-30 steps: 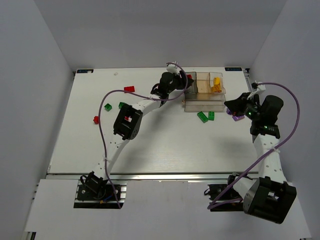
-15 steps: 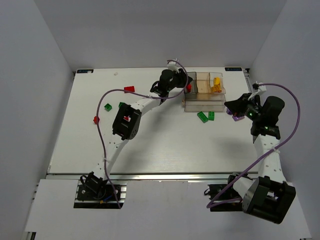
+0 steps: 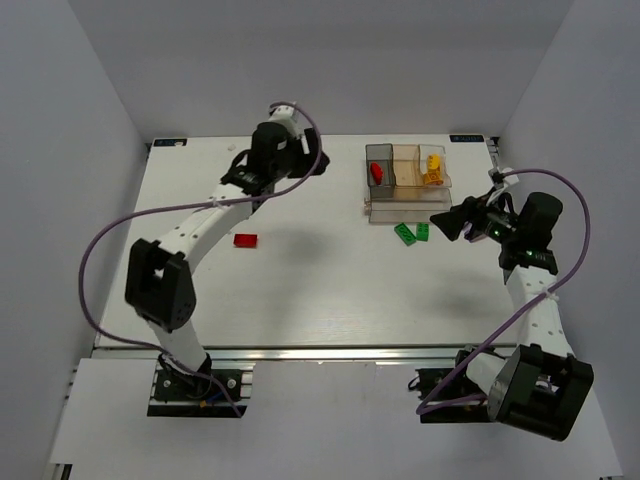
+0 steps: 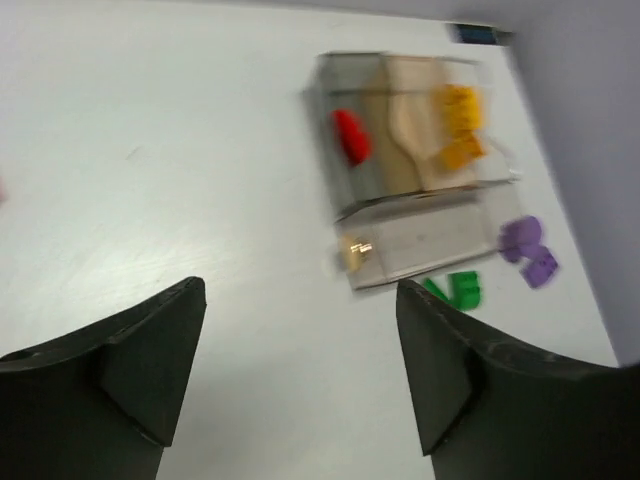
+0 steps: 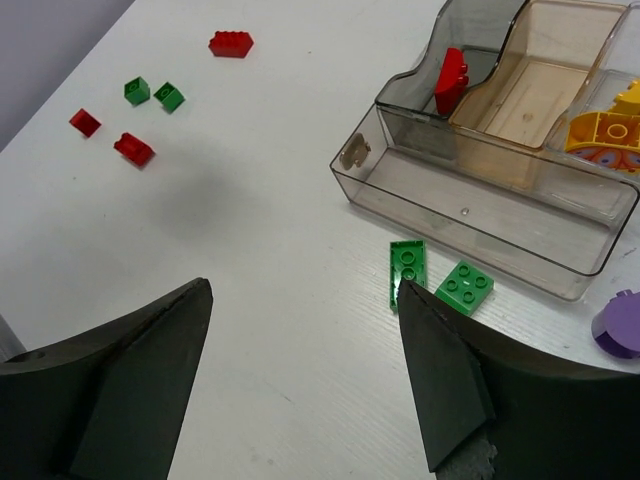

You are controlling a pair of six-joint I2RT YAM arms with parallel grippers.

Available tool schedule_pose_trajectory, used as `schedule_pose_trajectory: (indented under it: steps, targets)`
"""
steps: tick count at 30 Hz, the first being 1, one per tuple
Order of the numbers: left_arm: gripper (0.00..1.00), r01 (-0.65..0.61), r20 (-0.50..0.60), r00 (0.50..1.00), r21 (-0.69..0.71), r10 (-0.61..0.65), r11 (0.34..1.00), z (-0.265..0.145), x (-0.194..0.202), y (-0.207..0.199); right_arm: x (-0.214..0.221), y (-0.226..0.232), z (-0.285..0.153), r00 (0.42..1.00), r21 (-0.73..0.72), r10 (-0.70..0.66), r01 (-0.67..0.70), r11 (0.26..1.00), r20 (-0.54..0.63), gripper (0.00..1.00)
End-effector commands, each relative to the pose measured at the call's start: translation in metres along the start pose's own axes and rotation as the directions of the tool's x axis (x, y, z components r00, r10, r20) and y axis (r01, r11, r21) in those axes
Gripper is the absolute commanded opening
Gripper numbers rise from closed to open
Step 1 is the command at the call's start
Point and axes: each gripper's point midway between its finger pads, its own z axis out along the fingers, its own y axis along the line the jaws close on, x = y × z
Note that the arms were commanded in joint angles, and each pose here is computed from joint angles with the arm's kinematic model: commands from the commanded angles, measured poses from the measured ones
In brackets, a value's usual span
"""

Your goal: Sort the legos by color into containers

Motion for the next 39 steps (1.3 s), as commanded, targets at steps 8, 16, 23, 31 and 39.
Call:
schedule_pose_trajectory:
  steps: [8, 16, 23, 31, 39]
  targets:
    - [0.98, -0.058, -0.27, 0.954, -0.596, -0.132, 0.801, -0.123, 0.112, 0.145, -0.003, -0.004, 0.01, 0.997, 0.027, -0.045, 0.046, 0.999, -0.06, 0.83]
    - [0.95, 0.154, -0.172, 0.879, -0.779, -0.444, 0.608, -0.137, 0.148, 0.165, 0.0, 0.001, 0.013, 0.996, 0.011, -0.049, 0.05, 0.999, -0.072, 0.83]
    - [0.89, 0.472, 0.15, 0.754, -0.801, -0.64, 0.368, -0.112, 0.14, 0.169, 0.002, 0.003, 0.014, 0.996, -0.003, -0.04, 0.04, 0.999, -0.077, 0.83]
    - [0.82, 0.563, 0.307, 0.664, -0.805, -0.682, 0.185, -0.091, 0.127, 0.193, 0.001, 0.003, 0.014, 0.996, -0.006, -0.044, 0.043, 0.999, -0.074, 0.83]
    - [0.8, 0.565, 0.364, 0.61, -0.823, -0.704, 0.064, -0.11, 0.153, 0.207, 0.002, 0.001, 0.014, 0.996, 0.0, -0.038, 0.038, 0.999, -0.079, 0.83]
